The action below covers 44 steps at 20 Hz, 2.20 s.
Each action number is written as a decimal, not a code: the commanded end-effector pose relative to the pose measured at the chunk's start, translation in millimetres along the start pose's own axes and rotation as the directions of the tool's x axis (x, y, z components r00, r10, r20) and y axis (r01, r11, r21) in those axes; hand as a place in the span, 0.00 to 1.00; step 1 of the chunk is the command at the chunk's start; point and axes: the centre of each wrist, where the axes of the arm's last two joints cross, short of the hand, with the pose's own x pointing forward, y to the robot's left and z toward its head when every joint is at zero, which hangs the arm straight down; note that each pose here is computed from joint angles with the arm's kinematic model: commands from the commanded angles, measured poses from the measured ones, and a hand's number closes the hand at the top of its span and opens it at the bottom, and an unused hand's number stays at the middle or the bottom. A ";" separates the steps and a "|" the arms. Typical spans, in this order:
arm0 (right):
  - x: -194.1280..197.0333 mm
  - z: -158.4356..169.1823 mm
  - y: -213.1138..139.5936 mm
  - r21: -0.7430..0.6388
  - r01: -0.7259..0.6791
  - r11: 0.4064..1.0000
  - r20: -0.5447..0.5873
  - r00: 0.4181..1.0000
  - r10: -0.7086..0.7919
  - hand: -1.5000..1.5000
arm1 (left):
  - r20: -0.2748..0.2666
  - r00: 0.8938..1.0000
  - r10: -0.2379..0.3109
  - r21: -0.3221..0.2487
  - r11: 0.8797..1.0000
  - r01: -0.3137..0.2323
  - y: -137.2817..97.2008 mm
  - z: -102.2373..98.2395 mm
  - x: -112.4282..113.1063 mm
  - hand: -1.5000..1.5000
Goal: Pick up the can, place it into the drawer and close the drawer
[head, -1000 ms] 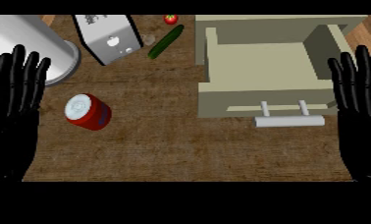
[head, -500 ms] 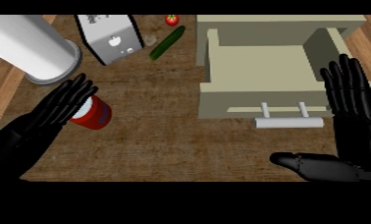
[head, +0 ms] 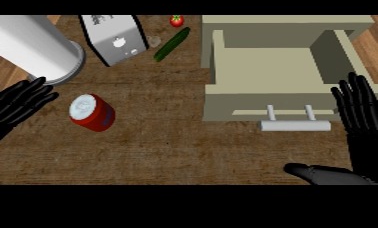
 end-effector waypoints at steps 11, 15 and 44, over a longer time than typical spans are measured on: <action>-6.0 25.6 -22.7 0.011 -0.004 1.000 0.005 1.000 0.004 0.00 | -0.083 0.995 0.054 0.072 0.996 -0.048 29.9 5.0 -21.5 0.00; -6.5 29.3 -15.0 0.003 -0.012 1.000 -0.008 1.000 0.012 0.00 | -0.079 0.996 0.032 0.071 0.997 -0.027 38.7 4.3 -32.3 0.00; -28.2 18.8 -40.9 -0.001 -0.009 1.000 -0.005 1.000 0.009 0.00 | -0.161 0.987 0.014 0.137 0.991 0.009 49.7 -7.2 -150.4 0.00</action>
